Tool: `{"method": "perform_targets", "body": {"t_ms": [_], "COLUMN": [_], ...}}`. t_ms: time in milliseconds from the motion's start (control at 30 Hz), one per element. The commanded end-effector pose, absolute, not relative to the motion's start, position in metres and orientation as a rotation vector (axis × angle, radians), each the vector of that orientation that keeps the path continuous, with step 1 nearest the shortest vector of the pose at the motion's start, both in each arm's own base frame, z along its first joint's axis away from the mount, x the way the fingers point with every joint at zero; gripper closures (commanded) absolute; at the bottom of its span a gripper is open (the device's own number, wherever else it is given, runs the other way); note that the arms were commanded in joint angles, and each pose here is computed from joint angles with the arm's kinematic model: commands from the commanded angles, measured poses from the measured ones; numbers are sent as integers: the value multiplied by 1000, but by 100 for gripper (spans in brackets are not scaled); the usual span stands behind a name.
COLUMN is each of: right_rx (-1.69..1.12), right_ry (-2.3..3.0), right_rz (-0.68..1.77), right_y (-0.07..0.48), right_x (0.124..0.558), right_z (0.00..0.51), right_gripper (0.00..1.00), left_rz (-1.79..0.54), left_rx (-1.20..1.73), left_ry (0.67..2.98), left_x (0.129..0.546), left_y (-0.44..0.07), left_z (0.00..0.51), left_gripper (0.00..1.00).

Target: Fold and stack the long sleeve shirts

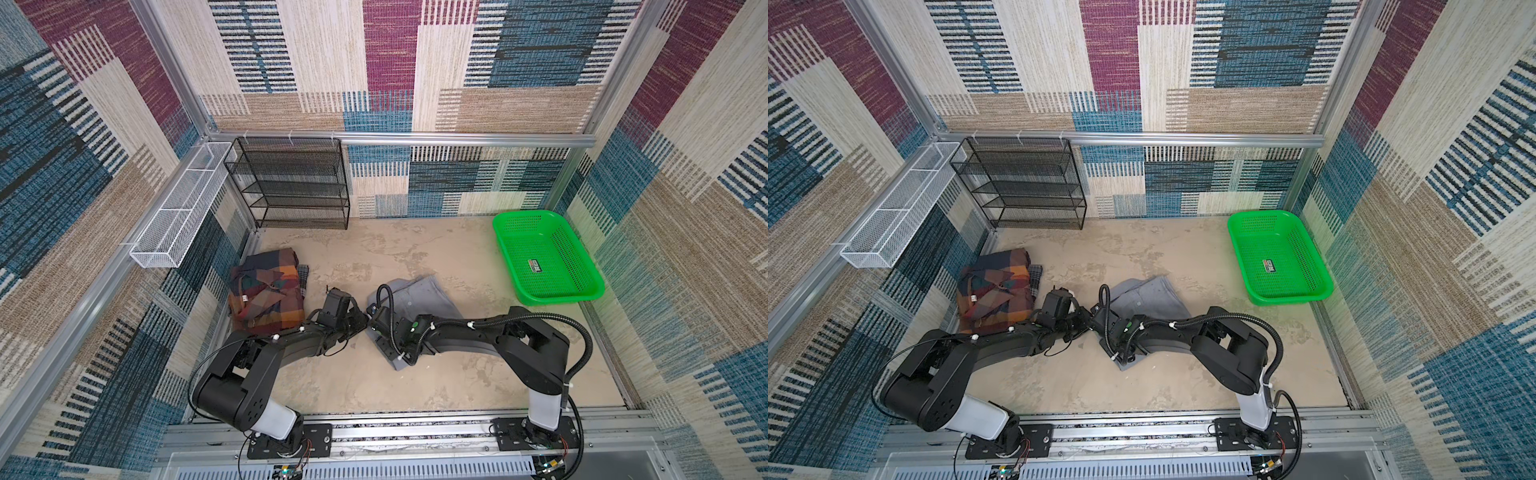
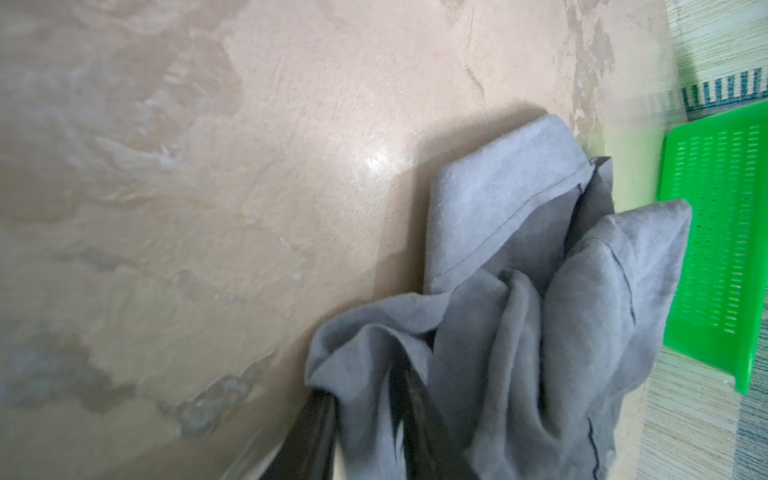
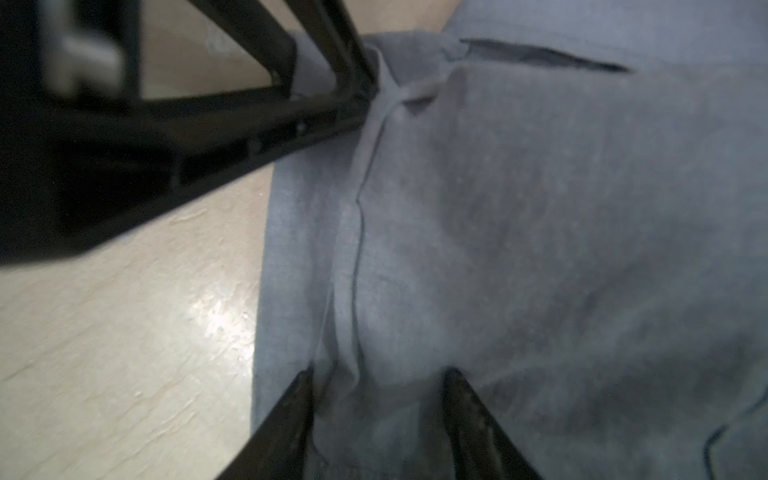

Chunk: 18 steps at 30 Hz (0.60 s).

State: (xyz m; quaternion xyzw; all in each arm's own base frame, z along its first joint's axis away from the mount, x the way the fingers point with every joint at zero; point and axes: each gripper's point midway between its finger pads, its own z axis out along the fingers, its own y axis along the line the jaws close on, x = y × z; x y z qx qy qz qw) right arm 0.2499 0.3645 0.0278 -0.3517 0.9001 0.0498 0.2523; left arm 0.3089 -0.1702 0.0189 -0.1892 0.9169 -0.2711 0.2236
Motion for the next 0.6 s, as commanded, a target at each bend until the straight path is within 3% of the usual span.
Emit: {"method": "perform_targets", "body": {"t_ms": [0, 167, 300, 567], "right_rx": [-983, -981, -989, -1029], "right_ry": [2462, 2465, 2443, 2374], "right_rz": [125, 125, 187, 354], "right_y": [364, 365, 375, 402], "right_x": [247, 247, 247, 235], "right_z": [23, 23, 37, 69], "right_gripper": [64, 85, 95, 100], "left_rz": [-589, -594, -594, -612], "left_rx": [-591, -600, -611, -619], "left_ry": [2740, 2741, 2745, 2737], "left_x": [264, 260, 256, 256], "left_y": [-149, -148, -146, -148], "left_z": [-21, -25, -29, -30], "left_gripper": [71, 74, 77, 82]}}
